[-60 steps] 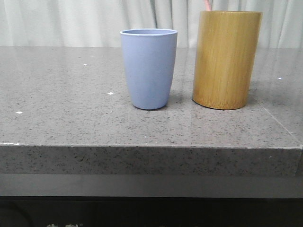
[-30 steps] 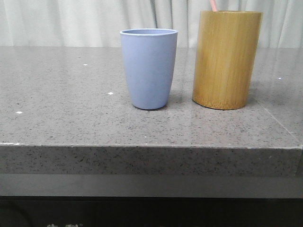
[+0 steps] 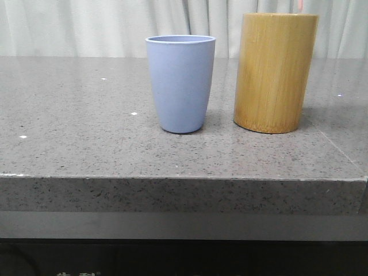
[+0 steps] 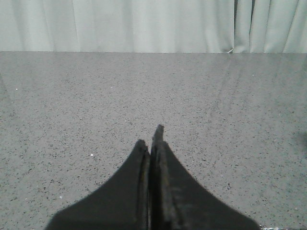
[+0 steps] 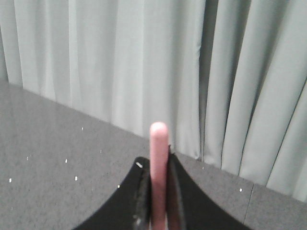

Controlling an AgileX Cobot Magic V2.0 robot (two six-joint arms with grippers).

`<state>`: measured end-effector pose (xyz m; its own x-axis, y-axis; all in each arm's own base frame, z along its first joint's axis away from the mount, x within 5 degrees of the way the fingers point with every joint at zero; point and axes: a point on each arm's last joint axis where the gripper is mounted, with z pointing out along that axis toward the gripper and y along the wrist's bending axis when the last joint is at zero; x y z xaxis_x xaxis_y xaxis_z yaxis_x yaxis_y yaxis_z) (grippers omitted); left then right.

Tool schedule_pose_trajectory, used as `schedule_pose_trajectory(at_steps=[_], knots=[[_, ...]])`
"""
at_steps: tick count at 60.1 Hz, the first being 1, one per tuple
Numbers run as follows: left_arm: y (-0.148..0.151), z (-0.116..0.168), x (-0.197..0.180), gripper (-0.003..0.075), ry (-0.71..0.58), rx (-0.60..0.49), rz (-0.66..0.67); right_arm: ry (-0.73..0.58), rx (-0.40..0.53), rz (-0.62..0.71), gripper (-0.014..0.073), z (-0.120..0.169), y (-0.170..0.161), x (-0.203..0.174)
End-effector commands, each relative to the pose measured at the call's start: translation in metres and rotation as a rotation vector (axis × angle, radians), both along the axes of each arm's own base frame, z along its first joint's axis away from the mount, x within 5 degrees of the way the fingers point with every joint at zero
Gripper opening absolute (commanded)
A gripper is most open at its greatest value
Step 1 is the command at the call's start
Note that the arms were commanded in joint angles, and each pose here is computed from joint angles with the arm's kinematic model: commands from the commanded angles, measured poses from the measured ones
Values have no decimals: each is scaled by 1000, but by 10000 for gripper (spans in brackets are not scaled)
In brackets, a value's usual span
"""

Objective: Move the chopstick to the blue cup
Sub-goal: 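Lower the pink stick into the blue cup and open the right gripper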

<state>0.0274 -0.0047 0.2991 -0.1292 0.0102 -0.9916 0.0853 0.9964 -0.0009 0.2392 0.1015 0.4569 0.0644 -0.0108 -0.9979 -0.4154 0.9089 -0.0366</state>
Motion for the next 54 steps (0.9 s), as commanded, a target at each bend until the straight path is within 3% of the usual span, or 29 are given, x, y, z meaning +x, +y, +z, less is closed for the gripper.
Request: schedule_pose_trajectory(at_steps=[1,10,17,33,46,54], knots=[[0,15,0,-19,-95,-20,2,-159,123,-57,-116,34,-13,-18],[0,15,0,-19,-95,-20,2,-176,221,-55,-116,41,-13,-23],[0,15,0,-19,-95,-20,2,-149,239,14,-116,38,4,-25],[0,15,0,-19,-95,-20,2,-22,183,129,-116,-3,66,3],[0,15,0,-19,-95,-20,2,96,106,116,-111,-49,92,39],[0,15,0,-19,-95,-20,2,128,86,116,-109,-62,99,47]])
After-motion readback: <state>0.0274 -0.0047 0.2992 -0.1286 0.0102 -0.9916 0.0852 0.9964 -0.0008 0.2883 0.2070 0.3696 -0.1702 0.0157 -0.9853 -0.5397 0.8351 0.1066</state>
